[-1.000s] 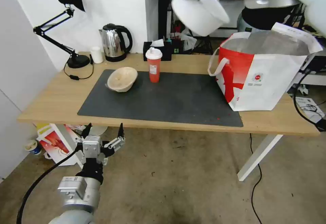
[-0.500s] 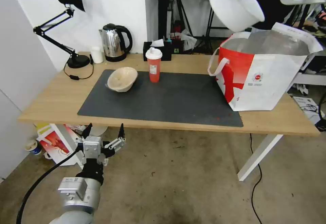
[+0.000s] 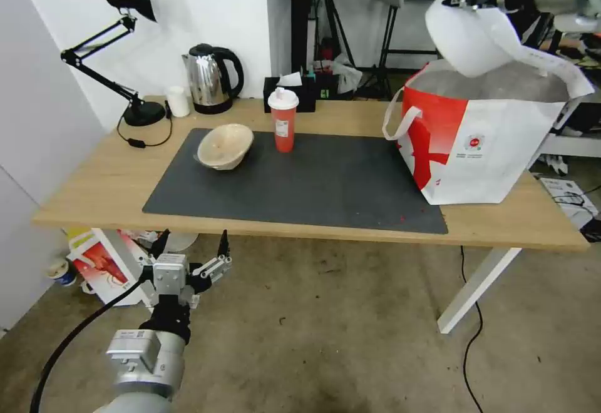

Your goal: Pick up the trash from the table and place it into the takeout bag.

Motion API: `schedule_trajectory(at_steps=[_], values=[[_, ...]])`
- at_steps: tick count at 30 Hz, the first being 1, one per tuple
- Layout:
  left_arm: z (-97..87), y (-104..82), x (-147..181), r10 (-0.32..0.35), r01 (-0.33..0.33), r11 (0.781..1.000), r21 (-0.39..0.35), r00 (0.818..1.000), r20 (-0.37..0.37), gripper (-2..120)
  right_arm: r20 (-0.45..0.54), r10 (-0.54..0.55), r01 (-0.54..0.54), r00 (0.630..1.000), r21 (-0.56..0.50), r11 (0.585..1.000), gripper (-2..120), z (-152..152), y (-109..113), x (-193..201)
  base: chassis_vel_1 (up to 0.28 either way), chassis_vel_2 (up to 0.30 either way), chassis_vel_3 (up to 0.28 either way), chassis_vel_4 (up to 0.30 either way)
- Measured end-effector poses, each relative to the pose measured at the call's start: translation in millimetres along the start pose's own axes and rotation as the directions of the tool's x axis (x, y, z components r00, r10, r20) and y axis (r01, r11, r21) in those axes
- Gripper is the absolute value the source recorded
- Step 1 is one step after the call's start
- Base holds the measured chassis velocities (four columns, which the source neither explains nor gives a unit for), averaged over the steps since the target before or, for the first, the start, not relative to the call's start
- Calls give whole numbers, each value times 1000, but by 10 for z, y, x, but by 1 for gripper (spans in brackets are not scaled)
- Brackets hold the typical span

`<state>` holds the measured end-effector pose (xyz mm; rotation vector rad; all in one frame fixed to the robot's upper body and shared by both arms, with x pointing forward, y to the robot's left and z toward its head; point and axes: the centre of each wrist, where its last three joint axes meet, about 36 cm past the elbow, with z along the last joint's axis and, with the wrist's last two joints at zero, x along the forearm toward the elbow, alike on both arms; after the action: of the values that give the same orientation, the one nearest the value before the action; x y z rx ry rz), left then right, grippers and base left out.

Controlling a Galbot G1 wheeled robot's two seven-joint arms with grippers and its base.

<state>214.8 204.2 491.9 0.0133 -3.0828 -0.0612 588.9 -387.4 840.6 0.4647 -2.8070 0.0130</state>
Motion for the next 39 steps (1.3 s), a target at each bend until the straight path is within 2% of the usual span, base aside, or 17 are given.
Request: schedule_trajectory(at_steps=[16, 39], values=[[-1, -4, 16, -10, 10, 1000, 0, 1000, 0, 100, -35, 19, -20, 999, -24, 1000, 0, 315, -150, -64, 0, 0, 0, 0], [19, -26, 60, -18, 18, 1000, -10, 1000, -3, 99, -69, 14, -18, 998, -57, 998, 0, 682, -189, -225, 0, 0, 0, 0]])
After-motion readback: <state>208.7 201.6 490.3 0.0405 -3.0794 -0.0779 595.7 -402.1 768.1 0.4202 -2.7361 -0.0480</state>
